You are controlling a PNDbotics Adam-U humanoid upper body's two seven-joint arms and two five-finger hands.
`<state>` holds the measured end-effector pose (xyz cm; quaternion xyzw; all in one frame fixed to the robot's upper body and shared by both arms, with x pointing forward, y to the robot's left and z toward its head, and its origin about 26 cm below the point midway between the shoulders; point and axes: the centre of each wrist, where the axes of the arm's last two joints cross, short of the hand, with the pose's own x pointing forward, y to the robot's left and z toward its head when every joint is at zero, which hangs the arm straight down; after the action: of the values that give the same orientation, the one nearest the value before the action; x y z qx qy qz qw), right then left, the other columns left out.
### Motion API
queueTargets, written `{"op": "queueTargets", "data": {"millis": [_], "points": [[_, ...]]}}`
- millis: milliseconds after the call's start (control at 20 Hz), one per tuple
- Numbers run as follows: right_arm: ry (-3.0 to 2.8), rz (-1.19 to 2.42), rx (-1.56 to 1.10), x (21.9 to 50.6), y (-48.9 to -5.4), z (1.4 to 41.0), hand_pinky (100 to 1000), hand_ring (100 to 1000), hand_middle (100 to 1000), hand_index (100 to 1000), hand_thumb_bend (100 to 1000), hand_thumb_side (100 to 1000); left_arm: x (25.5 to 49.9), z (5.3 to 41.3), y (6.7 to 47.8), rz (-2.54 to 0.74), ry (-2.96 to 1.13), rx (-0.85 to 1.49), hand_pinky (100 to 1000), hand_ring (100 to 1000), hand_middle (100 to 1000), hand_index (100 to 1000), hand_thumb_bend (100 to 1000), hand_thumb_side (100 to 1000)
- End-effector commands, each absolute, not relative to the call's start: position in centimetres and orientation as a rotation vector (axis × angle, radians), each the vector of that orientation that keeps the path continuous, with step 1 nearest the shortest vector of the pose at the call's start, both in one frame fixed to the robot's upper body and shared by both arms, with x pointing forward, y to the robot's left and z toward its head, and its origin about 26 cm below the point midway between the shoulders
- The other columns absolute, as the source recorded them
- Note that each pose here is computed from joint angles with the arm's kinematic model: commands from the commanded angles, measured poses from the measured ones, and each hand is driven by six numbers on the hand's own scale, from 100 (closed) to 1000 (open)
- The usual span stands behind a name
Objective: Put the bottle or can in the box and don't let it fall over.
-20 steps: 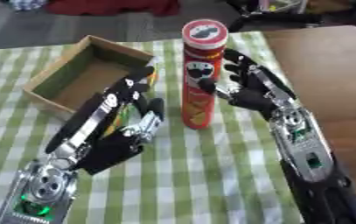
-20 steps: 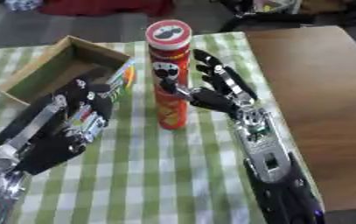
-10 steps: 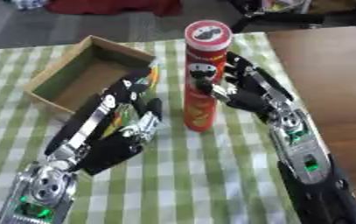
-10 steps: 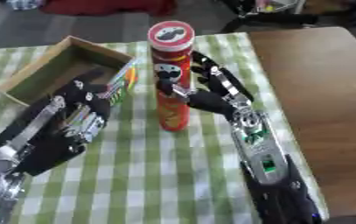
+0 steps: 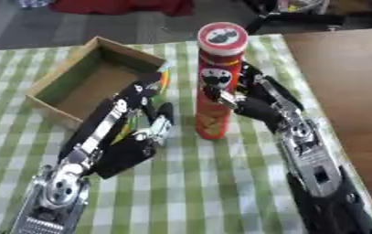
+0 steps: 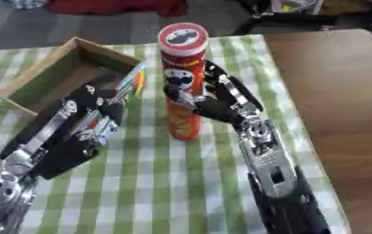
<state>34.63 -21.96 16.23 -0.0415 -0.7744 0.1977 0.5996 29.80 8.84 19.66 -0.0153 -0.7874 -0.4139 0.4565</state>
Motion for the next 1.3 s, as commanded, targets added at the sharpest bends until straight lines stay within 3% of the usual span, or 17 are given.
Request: {"op": "queueTargets", "data": {"millis": [50, 700, 1000, 1100, 1300], "points": [[-1.821, 0.463, -0.074, 34.8, -21.6, 17.1, 1000, 1000, 1000, 1000, 598, 479, 29.9, 20.4, 8.8, -1.006, -1.976, -0.03, 949, 947, 404, 1000, 100, 717], [-1.832, 0.464, -0.06, 35.5, -20.5, 17.7, 1000, 998, 997, 1000, 619, 430, 31.0, 20.4, 8.6, -0.986, -1.977, -0.038, 955, 950, 400, 1000, 100, 719], [-1.834, 0.483, -0.029, 35.8, -20.0, 17.9, 1000, 905, 971, 973, 673, 275, 31.3, 20.2, 8.6, -0.968, -1.972, -0.058, 960, 953, 400, 1000, 100, 721], [-1.828, 0.476, -0.01, 35.9, -20.0, 17.9, 993, 830, 919, 885, 737, 147, 31.4, 20.1, 8.5, -0.97, -1.962, -0.062, 961, 955, 400, 1000, 100, 733], [-1.833, 0.45, 0.037, 35.8, -19.9, 17.9, 966, 731, 828, 804, 690, 108, 31.6, 19.8, 8.4, -0.966, -1.951, -0.076, 963, 956, 401, 1000, 100, 739]]}}
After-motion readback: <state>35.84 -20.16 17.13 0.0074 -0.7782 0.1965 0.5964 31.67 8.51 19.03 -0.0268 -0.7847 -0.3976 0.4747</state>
